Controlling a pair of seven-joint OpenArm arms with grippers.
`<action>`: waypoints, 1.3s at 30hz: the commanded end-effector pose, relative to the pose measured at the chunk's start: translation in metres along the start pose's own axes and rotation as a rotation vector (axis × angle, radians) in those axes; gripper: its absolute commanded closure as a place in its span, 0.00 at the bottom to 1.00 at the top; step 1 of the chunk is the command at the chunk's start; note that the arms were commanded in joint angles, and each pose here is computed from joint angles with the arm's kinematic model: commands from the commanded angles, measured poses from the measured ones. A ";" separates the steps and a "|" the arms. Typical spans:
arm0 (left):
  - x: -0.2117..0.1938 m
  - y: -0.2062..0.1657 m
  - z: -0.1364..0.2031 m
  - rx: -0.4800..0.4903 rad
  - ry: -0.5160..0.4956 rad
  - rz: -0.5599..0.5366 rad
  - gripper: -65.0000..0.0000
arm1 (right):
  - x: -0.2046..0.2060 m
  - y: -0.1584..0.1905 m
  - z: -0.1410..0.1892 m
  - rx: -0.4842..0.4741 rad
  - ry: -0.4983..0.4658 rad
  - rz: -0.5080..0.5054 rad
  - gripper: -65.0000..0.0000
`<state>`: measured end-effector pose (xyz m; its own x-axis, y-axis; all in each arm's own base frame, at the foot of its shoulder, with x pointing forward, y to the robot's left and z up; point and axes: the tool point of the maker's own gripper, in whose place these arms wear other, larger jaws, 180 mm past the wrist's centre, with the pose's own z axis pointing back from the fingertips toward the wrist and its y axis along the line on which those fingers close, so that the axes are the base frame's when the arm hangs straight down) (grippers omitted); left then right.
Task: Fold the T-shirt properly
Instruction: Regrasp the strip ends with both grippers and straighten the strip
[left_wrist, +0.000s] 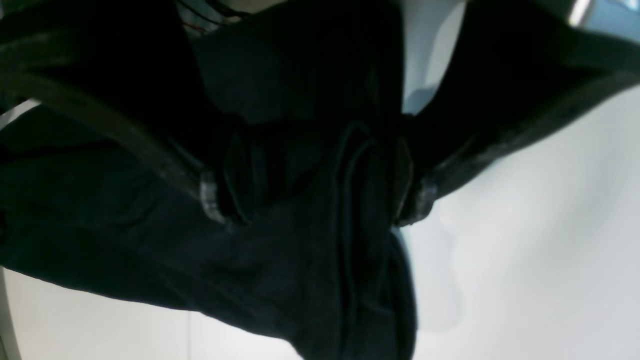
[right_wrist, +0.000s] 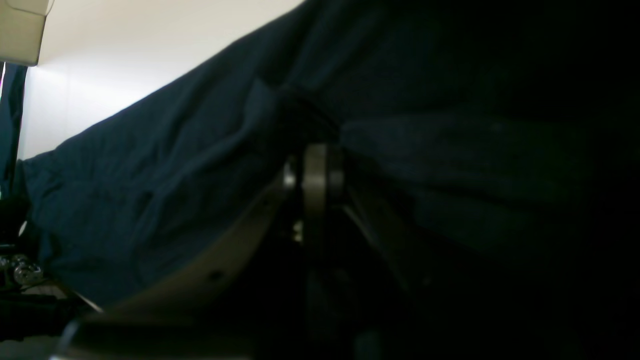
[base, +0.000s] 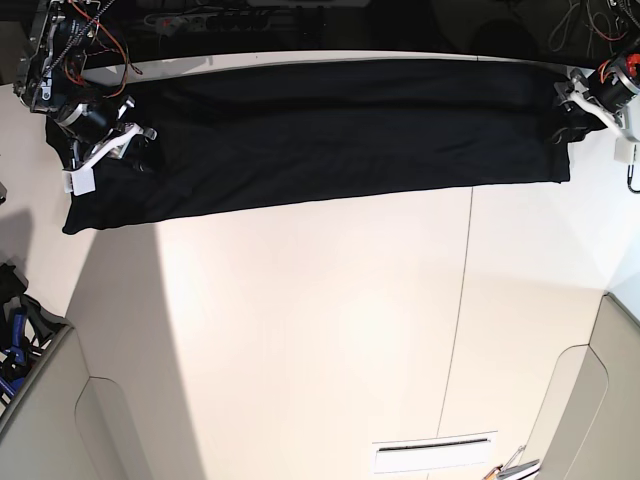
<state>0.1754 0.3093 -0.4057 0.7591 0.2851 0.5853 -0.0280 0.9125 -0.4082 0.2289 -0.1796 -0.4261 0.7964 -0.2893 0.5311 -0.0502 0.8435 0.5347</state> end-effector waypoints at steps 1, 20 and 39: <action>0.001 0.000 0.002 0.000 0.018 -0.025 0.33 | 0.001 -0.001 0.002 -0.004 0.013 0.014 1.00; 0.024 -0.006 -0.005 -0.023 -0.038 -0.038 1.00 | 0.025 0.008 0.008 0.046 -0.043 -0.003 1.00; 0.120 0.015 0.031 0.173 -0.196 -0.309 1.00 | 0.081 0.027 0.052 0.058 -0.214 0.094 1.00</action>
<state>0.2364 0.3613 -0.3374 0.6519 0.0435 0.7571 0.0517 0.9935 -0.1016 0.2528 -0.2020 -0.3488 0.6796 -0.3075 0.6660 -0.1263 0.8453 0.5191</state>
